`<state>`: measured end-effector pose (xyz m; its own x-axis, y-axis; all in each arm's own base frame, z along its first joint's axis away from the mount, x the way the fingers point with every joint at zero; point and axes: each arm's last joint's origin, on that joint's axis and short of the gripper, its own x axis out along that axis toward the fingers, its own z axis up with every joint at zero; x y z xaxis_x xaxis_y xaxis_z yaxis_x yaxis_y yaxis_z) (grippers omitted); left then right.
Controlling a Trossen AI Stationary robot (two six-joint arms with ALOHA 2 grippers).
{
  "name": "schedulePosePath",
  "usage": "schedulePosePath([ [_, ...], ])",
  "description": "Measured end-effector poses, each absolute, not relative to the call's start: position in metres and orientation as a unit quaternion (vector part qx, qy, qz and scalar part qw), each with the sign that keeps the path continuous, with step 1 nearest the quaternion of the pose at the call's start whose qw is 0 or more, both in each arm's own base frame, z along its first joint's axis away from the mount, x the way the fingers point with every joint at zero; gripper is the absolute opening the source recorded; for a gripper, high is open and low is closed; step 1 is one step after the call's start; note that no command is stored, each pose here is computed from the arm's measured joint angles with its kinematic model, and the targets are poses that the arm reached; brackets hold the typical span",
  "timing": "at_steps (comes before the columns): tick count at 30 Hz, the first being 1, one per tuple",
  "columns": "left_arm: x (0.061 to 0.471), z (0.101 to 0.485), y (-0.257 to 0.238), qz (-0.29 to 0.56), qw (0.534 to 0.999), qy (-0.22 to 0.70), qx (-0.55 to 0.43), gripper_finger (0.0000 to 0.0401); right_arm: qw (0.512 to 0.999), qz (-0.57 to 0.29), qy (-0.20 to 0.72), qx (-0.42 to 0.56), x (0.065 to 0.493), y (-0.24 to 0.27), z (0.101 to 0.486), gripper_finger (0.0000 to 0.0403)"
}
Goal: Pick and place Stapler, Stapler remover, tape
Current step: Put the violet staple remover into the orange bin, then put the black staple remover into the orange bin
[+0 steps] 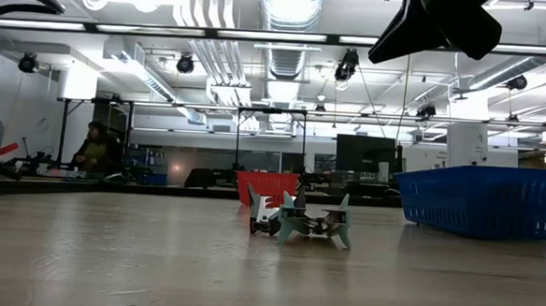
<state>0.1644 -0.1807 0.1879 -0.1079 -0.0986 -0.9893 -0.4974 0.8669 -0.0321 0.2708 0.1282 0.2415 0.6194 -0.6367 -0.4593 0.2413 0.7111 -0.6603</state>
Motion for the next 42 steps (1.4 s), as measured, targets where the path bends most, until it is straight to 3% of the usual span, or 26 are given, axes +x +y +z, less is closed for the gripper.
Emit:
schedulePosePath([
  [12,0.165,0.186,-0.181,0.183,0.627,0.723,-0.224,0.0056,0.857,-0.257,0.349,-0.278,0.272,0.129,0.242,0.0052],
  [17,0.163,0.188,-0.181,0.178,0.6,0.742,-0.239,0.0078,0.857,-0.256,0.35,-0.278,0.272,0.129,0.242,0.0052],
  [25,0.161,0.208,-0.179,0.165,0.604,0.728,-0.279,0.0072,0.857,-0.256,0.349,-0.279,0.272,0.128,0.242,0.0052],
  [28,0.164,0.218,-0.177,0.181,0.636,0.688,-0.3,0.0064,0.857,-0.257,0.349,-0.279,0.272,0.128,0.242,0.0052],
  [32,0.172,0.229,-0.174,0.21,0.716,0.589,-0.312,0.0055,0.858,-0.257,0.348,-0.278,0.272,0.128,0.242,0.0052],
  [38,0.192,0.237,-0.172,0.267,0.843,0.327,-0.334,0.0048,0.857,-0.257,0.348,-0.278,0.272,0.128,0.242,0.0052],
  [42,0.205,0.24,-0.175,0.278,0.884,0.188,-0.324,0.005,0.857,-0.257,0.349,-0.278,0.272,0.128,0.241,0.0052],
])
